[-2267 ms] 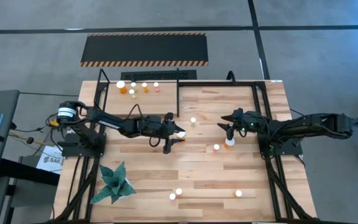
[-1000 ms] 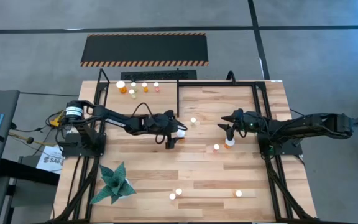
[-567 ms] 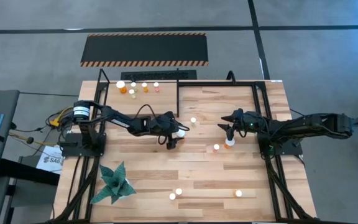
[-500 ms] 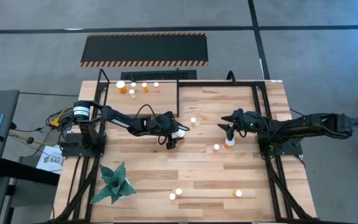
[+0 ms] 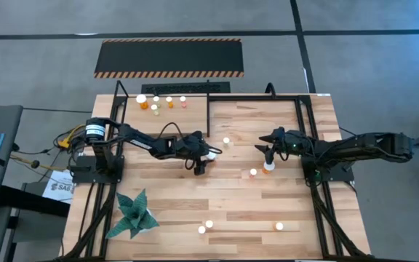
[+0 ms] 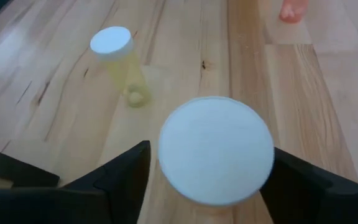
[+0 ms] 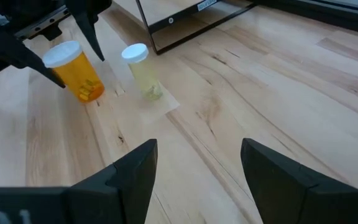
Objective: Pick and place medicine bottles onto shelf by color
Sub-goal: Put the left big orange pill bottle aligned with the other orange pill bottle on the shelf
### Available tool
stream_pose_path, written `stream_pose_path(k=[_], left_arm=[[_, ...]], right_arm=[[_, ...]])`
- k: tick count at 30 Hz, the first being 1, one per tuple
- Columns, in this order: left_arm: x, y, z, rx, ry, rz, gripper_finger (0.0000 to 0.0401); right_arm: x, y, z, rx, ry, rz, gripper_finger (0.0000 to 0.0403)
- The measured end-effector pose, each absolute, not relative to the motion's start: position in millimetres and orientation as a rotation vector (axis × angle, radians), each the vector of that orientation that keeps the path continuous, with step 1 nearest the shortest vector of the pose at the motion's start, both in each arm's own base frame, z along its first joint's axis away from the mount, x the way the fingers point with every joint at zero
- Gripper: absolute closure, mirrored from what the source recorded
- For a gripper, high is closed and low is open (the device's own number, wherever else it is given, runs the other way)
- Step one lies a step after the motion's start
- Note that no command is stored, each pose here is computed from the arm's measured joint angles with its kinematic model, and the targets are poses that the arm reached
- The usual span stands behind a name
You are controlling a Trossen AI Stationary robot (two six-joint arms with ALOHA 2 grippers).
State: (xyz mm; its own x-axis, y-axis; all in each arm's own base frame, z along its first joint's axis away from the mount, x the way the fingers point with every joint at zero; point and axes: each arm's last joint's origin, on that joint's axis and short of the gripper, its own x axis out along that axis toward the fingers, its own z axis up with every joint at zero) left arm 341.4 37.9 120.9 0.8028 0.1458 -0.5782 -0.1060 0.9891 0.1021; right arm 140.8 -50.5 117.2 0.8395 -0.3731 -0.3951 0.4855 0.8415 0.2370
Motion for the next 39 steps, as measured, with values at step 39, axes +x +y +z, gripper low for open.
stream_pose_path(k=[39], left_arm=[[197, 48, 202, -0.118, 0.389, 0.555, 0.0225]], right_arm=[[140, -50, 115, 0.342, 0.368, -0.466, 0.0147]])
